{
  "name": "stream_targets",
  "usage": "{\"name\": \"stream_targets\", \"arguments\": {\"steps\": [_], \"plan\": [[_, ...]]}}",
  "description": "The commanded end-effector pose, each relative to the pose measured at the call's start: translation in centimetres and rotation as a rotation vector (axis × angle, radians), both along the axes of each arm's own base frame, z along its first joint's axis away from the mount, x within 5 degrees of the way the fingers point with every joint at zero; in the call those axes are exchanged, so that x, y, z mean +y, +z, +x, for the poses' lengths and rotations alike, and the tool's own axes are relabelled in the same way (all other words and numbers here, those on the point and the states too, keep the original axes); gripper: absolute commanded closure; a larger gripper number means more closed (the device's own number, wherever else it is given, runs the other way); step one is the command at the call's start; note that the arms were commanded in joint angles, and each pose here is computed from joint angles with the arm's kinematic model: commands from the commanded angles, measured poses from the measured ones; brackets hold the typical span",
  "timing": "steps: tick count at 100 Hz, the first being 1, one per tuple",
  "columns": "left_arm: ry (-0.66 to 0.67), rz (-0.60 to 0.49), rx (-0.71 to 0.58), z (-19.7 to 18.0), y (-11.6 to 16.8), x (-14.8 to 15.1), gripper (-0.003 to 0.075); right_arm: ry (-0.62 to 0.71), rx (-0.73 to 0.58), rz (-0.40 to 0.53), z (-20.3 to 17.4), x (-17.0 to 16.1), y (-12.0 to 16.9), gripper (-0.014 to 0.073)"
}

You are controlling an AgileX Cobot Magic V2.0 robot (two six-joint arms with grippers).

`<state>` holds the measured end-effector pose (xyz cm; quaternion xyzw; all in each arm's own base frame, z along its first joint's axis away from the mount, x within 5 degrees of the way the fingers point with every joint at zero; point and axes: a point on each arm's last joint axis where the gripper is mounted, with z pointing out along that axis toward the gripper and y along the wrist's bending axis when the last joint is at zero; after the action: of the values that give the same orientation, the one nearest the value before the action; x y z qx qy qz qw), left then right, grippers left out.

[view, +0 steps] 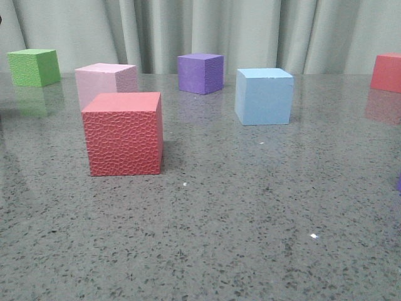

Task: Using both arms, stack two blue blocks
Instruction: 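Lower the left gripper onto the second light blue cube and grasp it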

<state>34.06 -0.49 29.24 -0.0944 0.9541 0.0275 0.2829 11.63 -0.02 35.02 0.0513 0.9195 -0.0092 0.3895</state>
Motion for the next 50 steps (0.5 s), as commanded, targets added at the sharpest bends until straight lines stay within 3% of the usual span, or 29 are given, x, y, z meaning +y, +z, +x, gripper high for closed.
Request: {"name": "stream_targets", "arguments": {"steps": [1,33,50], "plan": [[0.022,-0.019,-0.11,0.3,2.0,0.3,0.0117,0.005,-0.086,-0.012,0.2,-0.1,1.2,-0.0005],[0.029,-0.016,-0.081,0.8,1.1,0.5,0.0125,0.005,-0.086,-0.012,0.2,-0.1,1.2,-0.0005],[0.028,-0.01,-0.074,0.9,1.0,0.5,0.022,0.005,-0.086,-0.012,0.2,-0.1,1.2,-0.0005]]}}
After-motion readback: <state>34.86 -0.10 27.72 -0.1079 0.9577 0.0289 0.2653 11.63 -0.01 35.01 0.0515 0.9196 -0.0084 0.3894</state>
